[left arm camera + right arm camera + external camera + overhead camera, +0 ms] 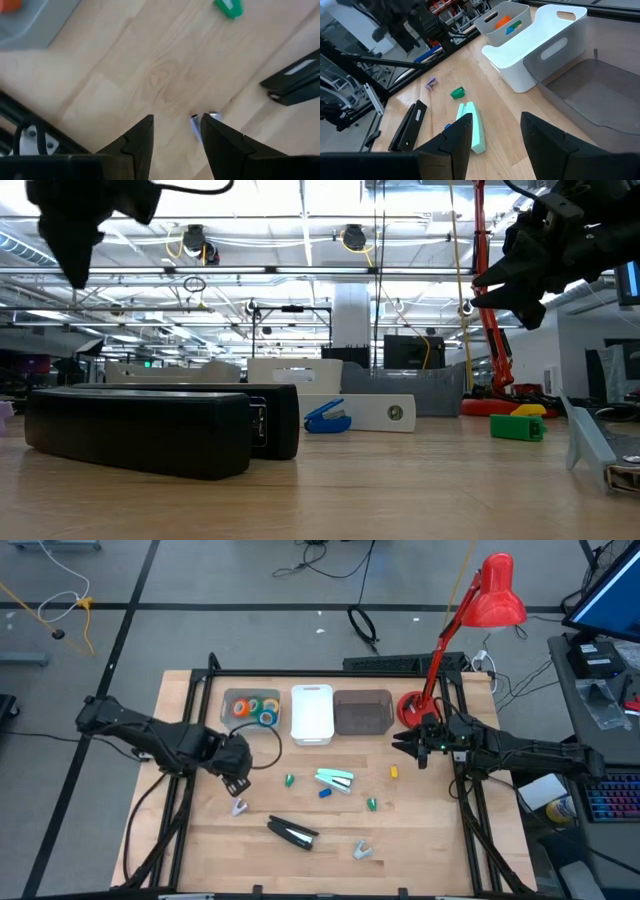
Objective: Pick and place Stapler, Stapler remover, tape
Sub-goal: Put the purple staple remover into the black bin
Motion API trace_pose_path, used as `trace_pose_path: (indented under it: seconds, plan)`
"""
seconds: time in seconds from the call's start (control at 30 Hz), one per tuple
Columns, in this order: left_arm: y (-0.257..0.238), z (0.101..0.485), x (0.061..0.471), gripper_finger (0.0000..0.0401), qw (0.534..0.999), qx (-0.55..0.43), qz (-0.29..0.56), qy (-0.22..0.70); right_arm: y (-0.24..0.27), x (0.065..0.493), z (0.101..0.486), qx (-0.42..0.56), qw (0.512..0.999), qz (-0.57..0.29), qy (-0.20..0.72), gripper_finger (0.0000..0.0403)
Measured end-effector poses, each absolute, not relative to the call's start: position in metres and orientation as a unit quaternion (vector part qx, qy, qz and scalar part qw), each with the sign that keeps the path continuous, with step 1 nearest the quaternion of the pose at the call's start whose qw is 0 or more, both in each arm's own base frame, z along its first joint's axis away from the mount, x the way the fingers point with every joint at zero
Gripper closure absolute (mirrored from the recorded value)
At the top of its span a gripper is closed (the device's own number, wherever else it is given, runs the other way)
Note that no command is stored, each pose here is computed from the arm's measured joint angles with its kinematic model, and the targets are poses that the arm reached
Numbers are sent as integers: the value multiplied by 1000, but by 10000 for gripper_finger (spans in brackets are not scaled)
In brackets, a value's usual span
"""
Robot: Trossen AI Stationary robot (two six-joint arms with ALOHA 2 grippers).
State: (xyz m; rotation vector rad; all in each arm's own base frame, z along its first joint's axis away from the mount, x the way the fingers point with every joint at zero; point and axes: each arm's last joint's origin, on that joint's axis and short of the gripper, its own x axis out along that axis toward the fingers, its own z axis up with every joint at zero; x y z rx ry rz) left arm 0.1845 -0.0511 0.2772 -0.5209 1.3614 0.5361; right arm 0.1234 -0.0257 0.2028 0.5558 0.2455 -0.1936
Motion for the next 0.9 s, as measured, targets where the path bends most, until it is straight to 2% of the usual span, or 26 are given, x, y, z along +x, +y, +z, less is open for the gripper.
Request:
trace_pose_path:
  seconds: [0.23, 0.57, 0.9]
  plan:
    - [-61, 243, 168, 240, 671, -278, 236, 645, -26, 123, 203, 273, 950, -95, 121, 241]
    - [-66, 214, 139, 240, 655, -353, 227, 628, -26, 123, 203, 273, 950, -95, 121, 241]
    - [-70, 182, 138, 240, 671, -386, 194, 602, -26, 123, 203, 277, 948, -96, 120, 242]
